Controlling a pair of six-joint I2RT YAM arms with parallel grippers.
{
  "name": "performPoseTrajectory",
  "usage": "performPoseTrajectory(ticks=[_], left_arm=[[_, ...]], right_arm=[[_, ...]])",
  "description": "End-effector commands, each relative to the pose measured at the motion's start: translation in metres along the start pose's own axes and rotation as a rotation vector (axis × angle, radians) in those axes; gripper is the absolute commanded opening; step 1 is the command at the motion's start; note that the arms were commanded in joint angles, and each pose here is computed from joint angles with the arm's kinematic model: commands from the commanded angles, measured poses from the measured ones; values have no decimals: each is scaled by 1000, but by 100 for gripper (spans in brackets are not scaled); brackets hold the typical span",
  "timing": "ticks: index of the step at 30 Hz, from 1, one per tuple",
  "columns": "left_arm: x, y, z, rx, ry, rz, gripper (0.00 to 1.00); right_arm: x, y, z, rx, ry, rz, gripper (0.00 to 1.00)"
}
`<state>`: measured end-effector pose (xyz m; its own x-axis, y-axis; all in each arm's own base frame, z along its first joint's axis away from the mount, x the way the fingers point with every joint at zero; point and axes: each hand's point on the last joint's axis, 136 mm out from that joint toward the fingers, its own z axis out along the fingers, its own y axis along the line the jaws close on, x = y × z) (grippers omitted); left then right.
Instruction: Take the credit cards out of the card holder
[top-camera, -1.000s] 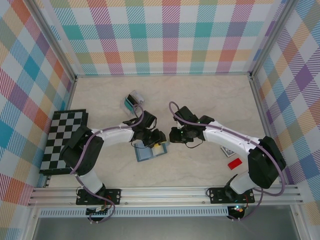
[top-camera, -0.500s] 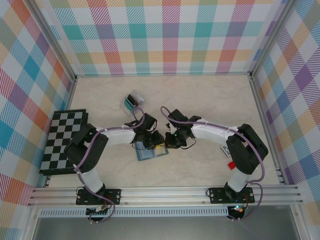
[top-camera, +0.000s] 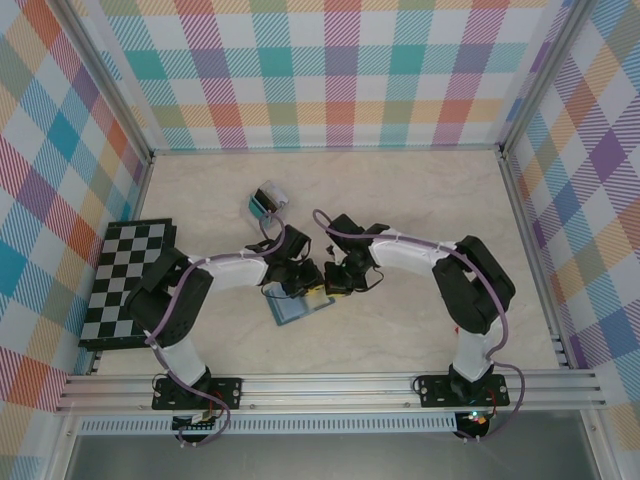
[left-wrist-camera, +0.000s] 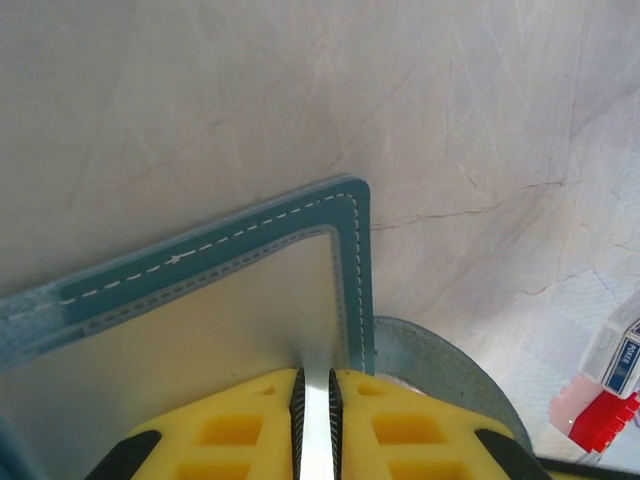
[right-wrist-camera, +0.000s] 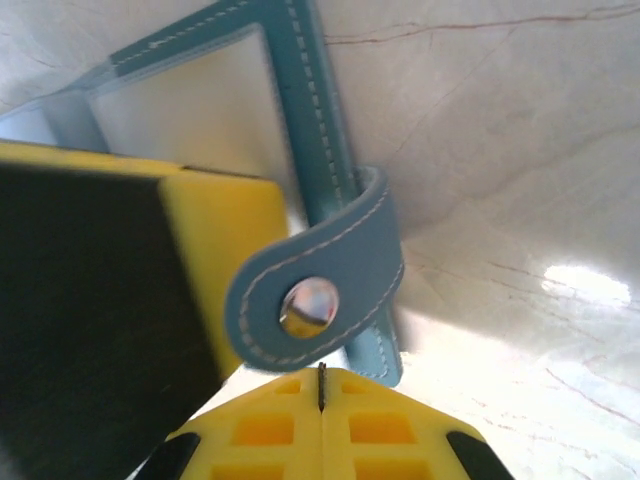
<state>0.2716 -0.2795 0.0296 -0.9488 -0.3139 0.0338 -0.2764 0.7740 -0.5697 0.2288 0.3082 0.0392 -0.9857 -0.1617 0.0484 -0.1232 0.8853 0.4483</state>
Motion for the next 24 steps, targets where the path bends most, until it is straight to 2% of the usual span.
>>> performPoseTrajectory(ticks=[1, 5, 11, 16, 24], left_arm=[[5, -20, -22, 79, 5, 13, 17], [3, -14, -35, 74, -17, 7, 19], [2, 12, -42, 17, -34, -16, 19], [-4, 32, -60, 5, -88, -55, 19], [12, 76, -77, -51, -96, -121, 23]], right_arm=[[-5, 5, 10, -8, 11, -28, 2], [-8, 6, 9, -5, 0, -40, 2], [-18, 16, -15, -9, -93, -116, 5], [-19, 22, -16, -27, -82, -161, 8], [-25, 41, -21, -76, -85, -266, 22]])
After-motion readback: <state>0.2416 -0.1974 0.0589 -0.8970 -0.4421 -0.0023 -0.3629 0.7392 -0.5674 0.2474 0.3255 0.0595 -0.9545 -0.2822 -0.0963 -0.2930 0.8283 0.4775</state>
